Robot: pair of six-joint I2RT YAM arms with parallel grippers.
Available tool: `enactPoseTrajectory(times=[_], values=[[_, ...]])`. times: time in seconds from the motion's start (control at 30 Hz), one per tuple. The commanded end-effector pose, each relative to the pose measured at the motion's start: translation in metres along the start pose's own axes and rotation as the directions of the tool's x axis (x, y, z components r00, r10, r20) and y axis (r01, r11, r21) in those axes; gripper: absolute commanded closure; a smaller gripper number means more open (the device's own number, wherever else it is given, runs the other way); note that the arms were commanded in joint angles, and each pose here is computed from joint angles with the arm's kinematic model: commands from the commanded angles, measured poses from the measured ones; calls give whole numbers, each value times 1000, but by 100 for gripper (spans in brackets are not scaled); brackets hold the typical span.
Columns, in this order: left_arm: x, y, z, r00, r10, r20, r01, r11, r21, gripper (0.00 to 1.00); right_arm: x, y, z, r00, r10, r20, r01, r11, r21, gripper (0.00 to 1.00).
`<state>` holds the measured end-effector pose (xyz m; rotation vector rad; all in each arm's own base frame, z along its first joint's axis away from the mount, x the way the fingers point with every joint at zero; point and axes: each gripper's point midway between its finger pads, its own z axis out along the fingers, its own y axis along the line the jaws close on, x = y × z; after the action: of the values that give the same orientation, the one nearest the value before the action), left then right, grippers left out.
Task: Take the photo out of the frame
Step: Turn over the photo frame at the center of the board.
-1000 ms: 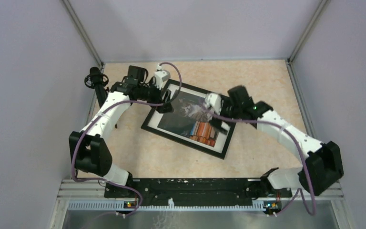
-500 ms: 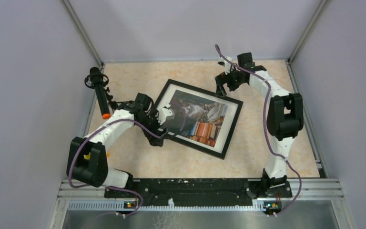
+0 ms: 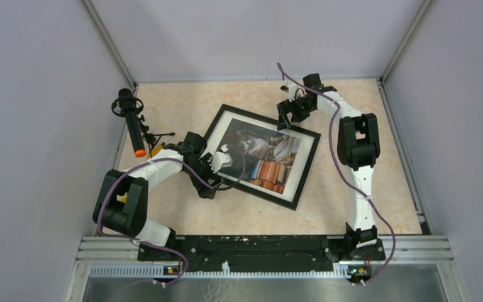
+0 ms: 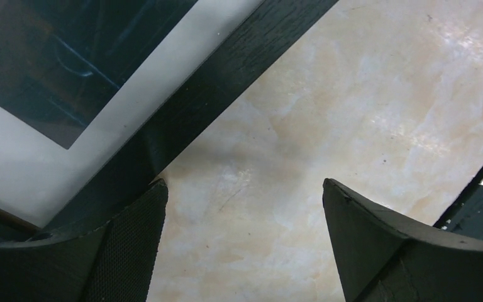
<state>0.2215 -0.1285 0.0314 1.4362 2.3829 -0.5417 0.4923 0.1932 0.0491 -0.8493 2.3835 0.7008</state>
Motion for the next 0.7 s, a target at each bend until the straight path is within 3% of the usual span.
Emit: enactPoseTrajectory(times=[0.0,0.67], values=[[-5,18,14,1000,9,17,-8,999,-50,6,13,16,-4,999,15,-30,-18,997,-77,3],[-57,76,29,998,-13,64,18,997,-76,6,154,97,-59,948,217,-233,-263,946,-190,8]])
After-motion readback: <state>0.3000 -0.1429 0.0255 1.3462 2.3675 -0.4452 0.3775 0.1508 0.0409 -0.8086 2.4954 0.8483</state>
